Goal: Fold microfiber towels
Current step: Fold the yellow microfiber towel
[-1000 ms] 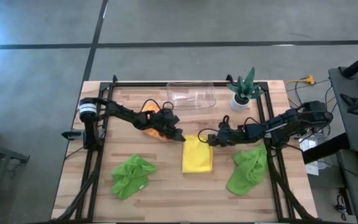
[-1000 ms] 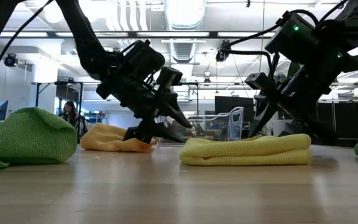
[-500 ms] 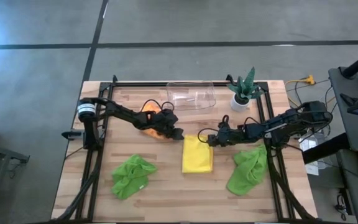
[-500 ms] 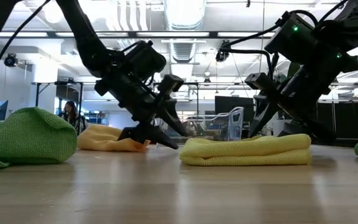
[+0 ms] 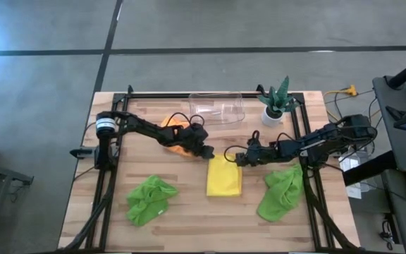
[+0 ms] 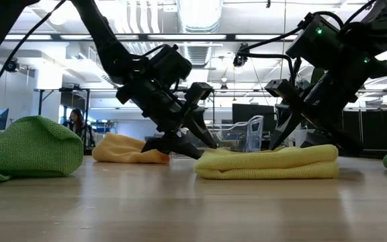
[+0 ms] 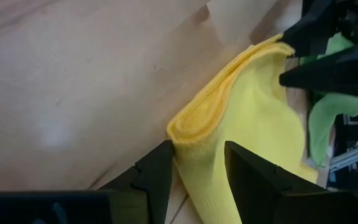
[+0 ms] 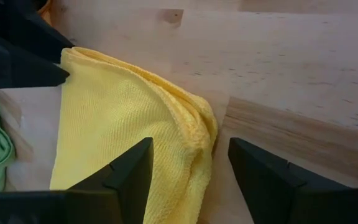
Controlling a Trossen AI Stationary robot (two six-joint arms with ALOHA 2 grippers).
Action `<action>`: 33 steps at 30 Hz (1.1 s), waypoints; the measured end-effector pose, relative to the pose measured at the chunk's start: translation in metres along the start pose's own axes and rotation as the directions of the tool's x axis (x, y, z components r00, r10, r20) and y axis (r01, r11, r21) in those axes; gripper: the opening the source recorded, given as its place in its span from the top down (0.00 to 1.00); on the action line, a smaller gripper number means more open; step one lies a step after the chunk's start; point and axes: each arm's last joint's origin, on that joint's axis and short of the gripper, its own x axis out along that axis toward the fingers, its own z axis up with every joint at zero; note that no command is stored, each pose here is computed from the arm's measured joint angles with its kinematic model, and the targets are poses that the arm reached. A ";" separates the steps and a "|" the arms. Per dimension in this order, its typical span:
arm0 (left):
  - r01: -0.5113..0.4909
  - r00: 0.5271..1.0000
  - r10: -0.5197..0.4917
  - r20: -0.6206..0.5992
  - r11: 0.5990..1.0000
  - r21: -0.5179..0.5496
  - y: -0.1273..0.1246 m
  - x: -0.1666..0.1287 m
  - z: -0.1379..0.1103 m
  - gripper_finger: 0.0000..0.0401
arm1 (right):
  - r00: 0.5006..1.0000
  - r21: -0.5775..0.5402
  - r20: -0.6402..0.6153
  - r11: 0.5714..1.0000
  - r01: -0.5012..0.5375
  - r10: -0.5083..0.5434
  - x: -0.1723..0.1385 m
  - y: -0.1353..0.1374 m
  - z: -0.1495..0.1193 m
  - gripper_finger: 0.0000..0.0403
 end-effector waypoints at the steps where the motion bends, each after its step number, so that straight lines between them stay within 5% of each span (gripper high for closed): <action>1: -0.003 1.000 0.003 -0.005 1.000 0.006 0.000 0.000 0.000 0.69 | 1.000 -0.002 0.000 1.000 0.001 -0.001 0.000 0.000 0.000 0.50; 10: -0.007 1.000 0.009 -0.027 0.998 0.058 -0.001 0.001 -0.005 0.97 | 1.000 -0.056 -0.001 0.998 0.011 -0.011 0.000 -0.002 0.000 0.73; 18: 0.018 1.000 -0.018 0.004 0.992 0.121 -0.008 -0.004 -0.002 1.00 | 1.000 -0.125 0.000 0.992 0.006 -0.006 0.001 -0.001 0.000 0.96; 27: -0.025 0.991 -0.016 0.135 0.956 0.291 -0.025 -0.025 0.006 1.00 | 0.999 -0.237 0.036 0.971 -0.021 0.030 -0.003 0.009 0.003 0.98; 33: -0.060 0.980 -0.031 0.196 0.895 0.441 -0.037 -0.035 0.008 1.00 | 0.995 -0.336 0.066 0.941 -0.044 0.070 -0.008 0.020 0.006 0.98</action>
